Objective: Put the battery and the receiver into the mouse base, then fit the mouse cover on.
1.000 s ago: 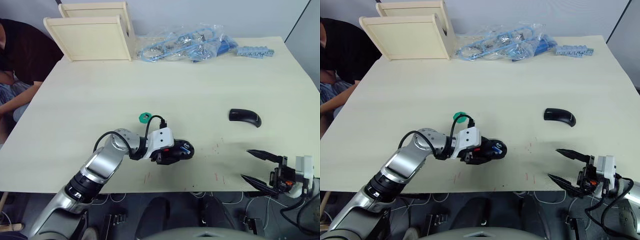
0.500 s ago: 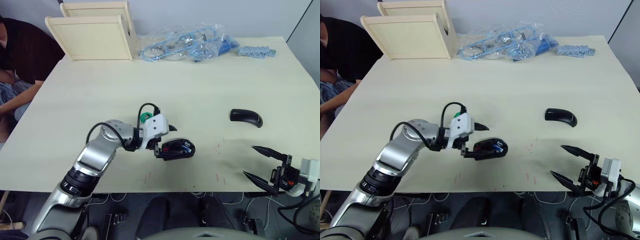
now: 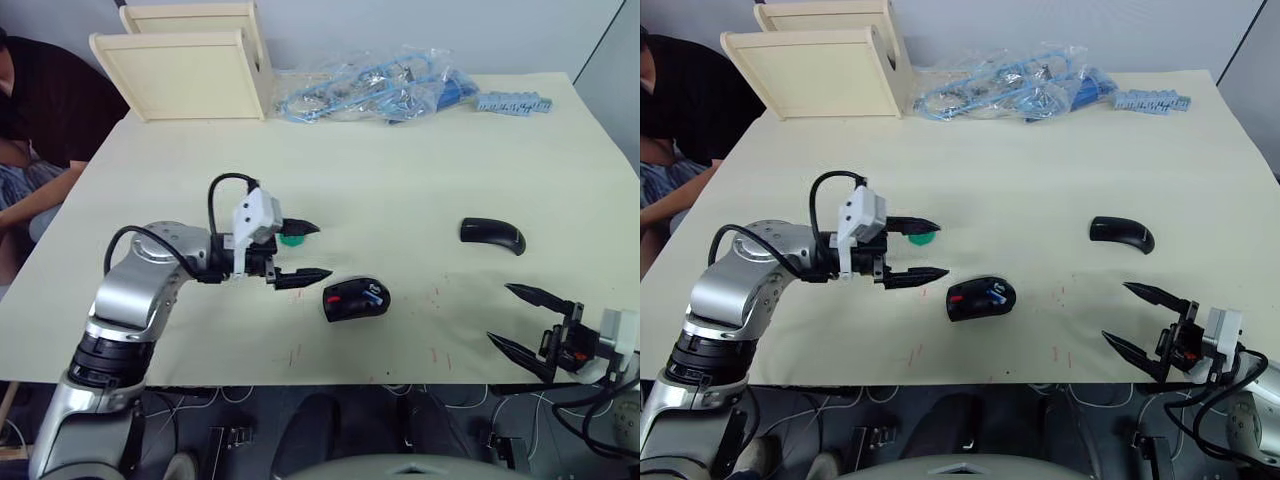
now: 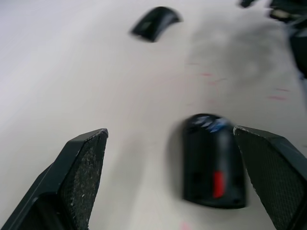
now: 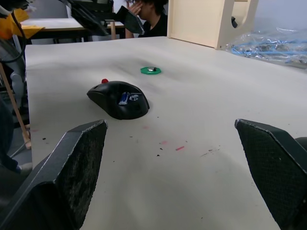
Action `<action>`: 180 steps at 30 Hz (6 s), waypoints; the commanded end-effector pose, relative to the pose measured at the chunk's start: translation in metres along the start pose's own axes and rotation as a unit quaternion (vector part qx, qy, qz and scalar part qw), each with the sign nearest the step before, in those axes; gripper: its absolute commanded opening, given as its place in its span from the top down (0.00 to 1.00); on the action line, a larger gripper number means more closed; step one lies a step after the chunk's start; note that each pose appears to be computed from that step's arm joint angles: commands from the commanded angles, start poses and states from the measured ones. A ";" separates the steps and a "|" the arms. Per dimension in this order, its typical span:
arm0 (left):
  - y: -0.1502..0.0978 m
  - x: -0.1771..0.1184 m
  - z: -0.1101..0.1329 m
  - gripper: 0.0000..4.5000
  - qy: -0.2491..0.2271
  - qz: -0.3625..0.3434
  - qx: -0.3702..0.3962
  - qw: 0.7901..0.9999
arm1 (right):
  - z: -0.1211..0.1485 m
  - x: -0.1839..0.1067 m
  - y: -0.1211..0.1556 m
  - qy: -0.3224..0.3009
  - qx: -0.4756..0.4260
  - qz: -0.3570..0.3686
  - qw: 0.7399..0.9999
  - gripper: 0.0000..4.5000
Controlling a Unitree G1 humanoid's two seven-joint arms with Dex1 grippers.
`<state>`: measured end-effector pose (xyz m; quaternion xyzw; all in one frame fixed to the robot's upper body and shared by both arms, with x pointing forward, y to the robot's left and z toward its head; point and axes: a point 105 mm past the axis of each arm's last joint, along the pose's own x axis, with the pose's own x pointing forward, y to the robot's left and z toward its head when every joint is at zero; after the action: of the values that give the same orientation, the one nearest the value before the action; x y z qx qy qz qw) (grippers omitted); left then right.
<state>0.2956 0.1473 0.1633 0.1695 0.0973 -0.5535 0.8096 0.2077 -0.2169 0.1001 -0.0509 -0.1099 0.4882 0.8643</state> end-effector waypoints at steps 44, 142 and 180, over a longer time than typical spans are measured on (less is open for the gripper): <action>0.047 0.003 -0.045 0.48 -0.001 0.268 -0.082 0.960 | 0.019 0.000 -0.010 -0.002 -0.009 0.008 1.000 0.00; 0.059 0.006 -0.048 0.46 -0.009 0.301 -0.156 0.941 | 0.021 0.000 -0.005 0.015 -0.002 0.008 1.000 0.00; 0.061 0.009 -0.053 0.57 0.012 0.306 -0.157 0.939 | 0.019 -0.001 -0.004 0.018 -0.003 0.007 1.000 0.00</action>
<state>0.3540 0.1780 0.1050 0.0580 0.1642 -0.2587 0.9501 0.2071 -0.2166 0.1103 -0.0469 -0.0788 0.4997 0.8613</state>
